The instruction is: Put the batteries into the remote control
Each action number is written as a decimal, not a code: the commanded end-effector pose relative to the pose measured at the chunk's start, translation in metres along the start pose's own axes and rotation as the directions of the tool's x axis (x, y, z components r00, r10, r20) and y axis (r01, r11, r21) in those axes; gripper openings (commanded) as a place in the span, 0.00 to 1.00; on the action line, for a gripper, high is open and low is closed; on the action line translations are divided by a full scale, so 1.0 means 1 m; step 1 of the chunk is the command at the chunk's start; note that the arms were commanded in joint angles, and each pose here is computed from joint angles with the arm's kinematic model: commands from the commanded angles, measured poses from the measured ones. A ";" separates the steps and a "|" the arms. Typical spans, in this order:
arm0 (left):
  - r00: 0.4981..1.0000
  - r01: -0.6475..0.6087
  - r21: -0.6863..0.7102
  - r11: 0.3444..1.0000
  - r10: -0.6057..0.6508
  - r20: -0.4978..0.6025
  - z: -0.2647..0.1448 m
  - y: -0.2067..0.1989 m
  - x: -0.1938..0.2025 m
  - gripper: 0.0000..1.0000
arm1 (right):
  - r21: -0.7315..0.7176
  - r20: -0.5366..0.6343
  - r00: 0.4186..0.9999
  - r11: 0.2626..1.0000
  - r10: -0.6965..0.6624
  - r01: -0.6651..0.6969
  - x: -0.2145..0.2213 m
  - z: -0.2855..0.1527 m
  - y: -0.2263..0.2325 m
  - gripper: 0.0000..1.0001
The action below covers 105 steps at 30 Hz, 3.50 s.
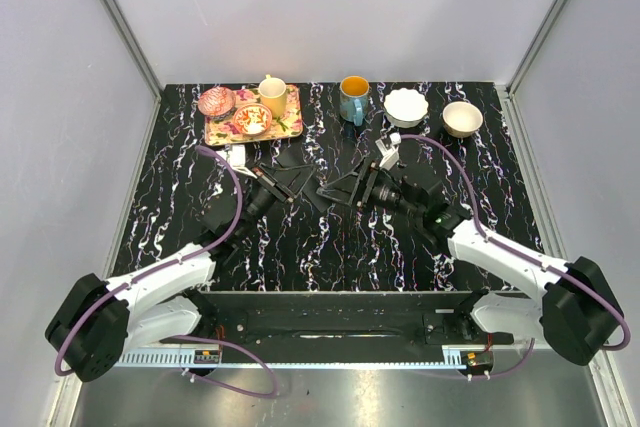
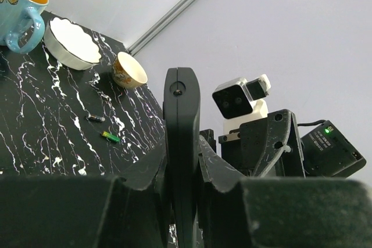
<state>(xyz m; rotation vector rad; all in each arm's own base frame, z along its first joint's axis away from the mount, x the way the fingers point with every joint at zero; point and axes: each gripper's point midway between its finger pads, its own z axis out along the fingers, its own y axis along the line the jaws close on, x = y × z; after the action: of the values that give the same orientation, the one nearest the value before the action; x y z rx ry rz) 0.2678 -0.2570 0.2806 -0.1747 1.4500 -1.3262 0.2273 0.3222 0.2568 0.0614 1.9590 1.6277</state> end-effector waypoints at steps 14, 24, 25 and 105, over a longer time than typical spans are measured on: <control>0.997 -0.030 0.063 0.998 0.025 0.076 0.007 -0.025 -0.017 0.00 | -0.064 -0.034 0.999 0.998 0.009 -0.011 -0.004 0.010 0.018 0.65; 0.996 -0.036 0.074 0.997 0.029 0.081 0.006 -0.029 -0.016 0.00 | -0.061 -0.030 0.999 0.998 0.031 -0.033 -0.004 0.012 0.014 0.58; 0.996 -0.038 0.073 0.997 0.032 0.083 0.005 -0.029 -0.016 0.00 | -0.061 -0.028 0.999 0.997 0.038 -0.040 -0.004 0.012 0.014 0.57; 0.891 0.284 -0.042 0.958 -0.280 -0.357 0.041 -0.001 0.049 0.00 | 0.369 -0.437 0.717 0.619 -0.543 0.694 0.014 -0.019 -0.024 0.66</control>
<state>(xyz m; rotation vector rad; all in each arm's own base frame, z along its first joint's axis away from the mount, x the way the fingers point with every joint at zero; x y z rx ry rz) 0.2777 -0.3122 0.2331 -0.1979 1.8678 -1.6316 0.2102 0.2918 0.2112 -0.6282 2.2966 0.6020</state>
